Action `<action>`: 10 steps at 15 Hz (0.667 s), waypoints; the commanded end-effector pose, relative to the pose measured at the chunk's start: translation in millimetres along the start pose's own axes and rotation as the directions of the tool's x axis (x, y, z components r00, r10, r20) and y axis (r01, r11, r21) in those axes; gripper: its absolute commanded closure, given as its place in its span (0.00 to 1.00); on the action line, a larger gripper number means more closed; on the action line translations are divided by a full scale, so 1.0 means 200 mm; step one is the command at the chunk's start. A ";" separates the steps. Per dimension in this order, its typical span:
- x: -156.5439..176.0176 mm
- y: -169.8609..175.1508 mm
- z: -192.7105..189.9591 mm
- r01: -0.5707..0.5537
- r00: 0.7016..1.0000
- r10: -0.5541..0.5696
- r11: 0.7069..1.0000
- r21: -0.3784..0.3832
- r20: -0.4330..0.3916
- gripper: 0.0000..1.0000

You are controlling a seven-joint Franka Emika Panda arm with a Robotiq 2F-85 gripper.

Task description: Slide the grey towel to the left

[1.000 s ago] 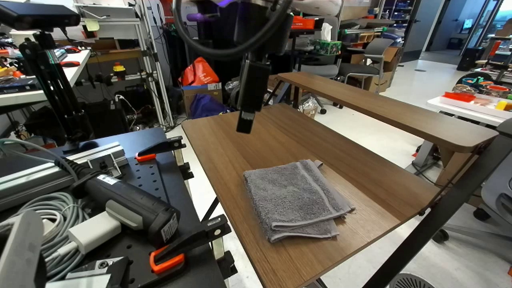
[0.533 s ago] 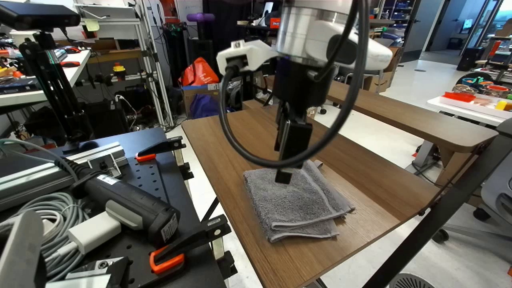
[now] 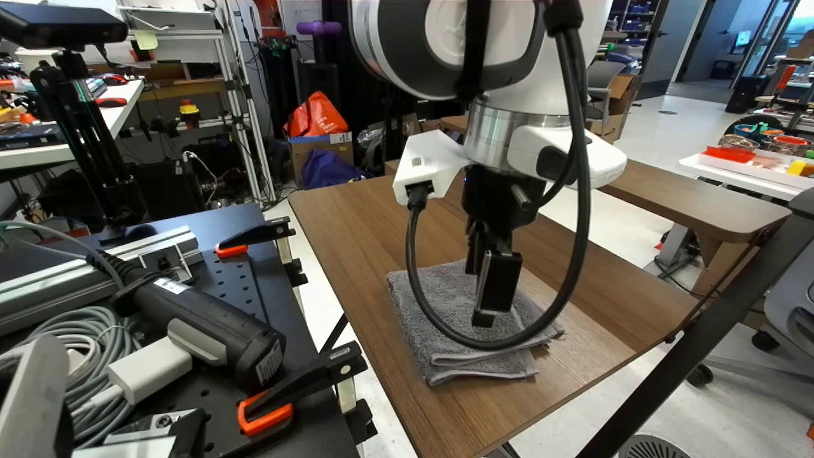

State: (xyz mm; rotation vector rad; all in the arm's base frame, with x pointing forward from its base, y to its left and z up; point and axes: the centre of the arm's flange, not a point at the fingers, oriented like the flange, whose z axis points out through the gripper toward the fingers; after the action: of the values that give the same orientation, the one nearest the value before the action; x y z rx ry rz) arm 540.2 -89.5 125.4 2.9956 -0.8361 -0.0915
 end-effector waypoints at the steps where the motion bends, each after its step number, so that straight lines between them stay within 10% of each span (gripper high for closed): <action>1: 0.06 -0.11 0.12 0.012 0.999 -0.011 0.999 0.031 -0.030 0.00; 10: -0.07 -0.57 0.28 0.196 0.981 -0.196 0.980 0.034 -0.005 0.00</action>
State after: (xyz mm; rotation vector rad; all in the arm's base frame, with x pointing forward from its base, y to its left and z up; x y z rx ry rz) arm 570.9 -17.3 78.8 3.0679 -0.6550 -0.0780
